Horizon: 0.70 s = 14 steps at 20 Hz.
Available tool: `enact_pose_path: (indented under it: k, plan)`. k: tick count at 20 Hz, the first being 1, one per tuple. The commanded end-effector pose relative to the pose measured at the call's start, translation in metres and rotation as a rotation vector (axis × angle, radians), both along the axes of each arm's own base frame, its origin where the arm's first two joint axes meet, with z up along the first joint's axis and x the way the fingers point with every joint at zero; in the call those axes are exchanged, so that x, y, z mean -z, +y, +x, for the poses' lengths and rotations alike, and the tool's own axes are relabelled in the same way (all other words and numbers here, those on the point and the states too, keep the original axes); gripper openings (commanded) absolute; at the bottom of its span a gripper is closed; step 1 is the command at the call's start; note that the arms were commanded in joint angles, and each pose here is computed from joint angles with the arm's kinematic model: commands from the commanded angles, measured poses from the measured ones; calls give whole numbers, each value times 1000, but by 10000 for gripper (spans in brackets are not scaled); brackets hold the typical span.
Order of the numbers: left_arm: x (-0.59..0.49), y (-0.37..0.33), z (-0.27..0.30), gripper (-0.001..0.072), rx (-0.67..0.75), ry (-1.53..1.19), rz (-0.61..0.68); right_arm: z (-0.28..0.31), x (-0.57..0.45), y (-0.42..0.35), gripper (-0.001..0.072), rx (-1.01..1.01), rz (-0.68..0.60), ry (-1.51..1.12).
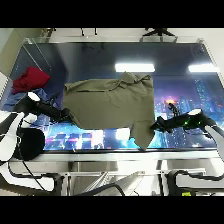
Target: Fold the shirts.
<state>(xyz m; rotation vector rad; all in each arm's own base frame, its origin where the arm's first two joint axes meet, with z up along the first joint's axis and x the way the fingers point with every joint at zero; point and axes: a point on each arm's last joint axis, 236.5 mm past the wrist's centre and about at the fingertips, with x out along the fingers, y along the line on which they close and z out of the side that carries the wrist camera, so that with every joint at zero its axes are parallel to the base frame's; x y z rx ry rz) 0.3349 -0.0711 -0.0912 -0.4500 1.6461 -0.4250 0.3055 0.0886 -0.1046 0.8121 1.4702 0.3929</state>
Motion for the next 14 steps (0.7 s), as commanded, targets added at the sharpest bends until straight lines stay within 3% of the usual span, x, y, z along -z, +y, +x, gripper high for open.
enact_pose_path:
  k: [1, 4, 7, 10, 14]
  plan:
    - [-17, 0, -2, 12, 3, -15, -18, 36, -48, 20, 20, 5, 125, -168]
    - [-84, 5, 12, 12, 17, -179, -2, 68, -139, 2, 20, -30, 104, -401]
    - [-223, -6, 34, 11, 15, -559, -28, 83, -295, -26, 20, -26, -32, -813]
    - [-397, -31, 11, 11, 20, -1020, -97, 39, -468, -29, 20, -27, -263, -1287]
    - [-548, -28, -72, 11, 41, -1493, 106, -52, -625, -23, 20, 72, -659, -1759]
